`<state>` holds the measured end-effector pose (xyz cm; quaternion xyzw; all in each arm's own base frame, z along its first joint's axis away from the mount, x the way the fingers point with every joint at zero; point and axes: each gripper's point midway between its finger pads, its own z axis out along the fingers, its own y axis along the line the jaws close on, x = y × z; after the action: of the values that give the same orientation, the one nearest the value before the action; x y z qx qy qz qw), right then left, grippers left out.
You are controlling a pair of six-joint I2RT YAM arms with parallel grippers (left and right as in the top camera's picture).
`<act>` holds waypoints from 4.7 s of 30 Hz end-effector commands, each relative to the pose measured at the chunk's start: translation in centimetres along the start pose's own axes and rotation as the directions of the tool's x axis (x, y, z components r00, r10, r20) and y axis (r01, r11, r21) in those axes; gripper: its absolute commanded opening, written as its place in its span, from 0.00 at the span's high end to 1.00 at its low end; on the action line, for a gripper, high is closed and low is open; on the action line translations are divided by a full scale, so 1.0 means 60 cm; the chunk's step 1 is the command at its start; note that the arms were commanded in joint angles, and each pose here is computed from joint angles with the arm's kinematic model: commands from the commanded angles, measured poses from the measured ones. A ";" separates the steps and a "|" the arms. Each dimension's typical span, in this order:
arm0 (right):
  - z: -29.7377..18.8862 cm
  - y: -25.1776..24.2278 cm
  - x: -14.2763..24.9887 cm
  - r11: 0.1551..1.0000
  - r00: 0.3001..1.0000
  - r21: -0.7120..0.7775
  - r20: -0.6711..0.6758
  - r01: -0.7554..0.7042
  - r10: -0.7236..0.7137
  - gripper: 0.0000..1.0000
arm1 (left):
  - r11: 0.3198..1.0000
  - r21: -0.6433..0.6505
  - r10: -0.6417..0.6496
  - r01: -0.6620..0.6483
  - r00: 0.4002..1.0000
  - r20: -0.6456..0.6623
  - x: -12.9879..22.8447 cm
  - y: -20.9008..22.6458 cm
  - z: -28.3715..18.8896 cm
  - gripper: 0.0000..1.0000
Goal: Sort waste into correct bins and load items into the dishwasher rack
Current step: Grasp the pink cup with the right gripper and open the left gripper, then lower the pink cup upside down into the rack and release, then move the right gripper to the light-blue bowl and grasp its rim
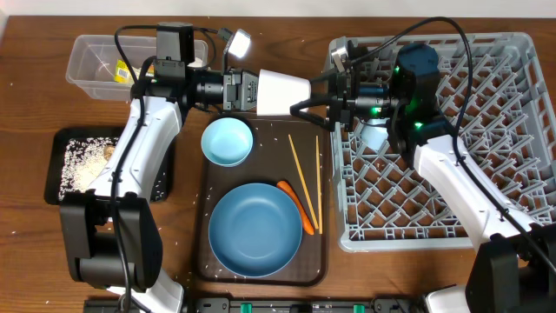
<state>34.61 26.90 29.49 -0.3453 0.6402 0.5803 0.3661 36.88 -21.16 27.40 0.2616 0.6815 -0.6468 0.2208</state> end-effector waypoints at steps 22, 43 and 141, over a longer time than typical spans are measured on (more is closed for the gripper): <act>-0.059 -0.014 -0.014 1.000 1.000 -0.006 0.017 0.003 -0.003 0.70 | 0.997 -0.067 0.028 -0.027 0.999 0.019 -0.012 0.017 -0.012 0.47; -0.173 -0.191 0.048 0.744 0.959 0.613 0.085 -0.265 0.271 0.75 | 0.962 -0.273 0.023 0.003 0.995 0.094 -0.031 0.078 -0.073 0.46; 0.114 -0.226 0.178 0.589 0.831 0.806 -0.289 -0.057 0.476 0.26 | 0.144 -0.943 -0.324 0.298 0.915 0.240 0.137 0.152 -0.345 0.34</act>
<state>41.96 31.04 14.96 -0.1921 0.9336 0.1973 0.2291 37.56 -1.46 14.07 -0.0609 0.9739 -0.1531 0.1559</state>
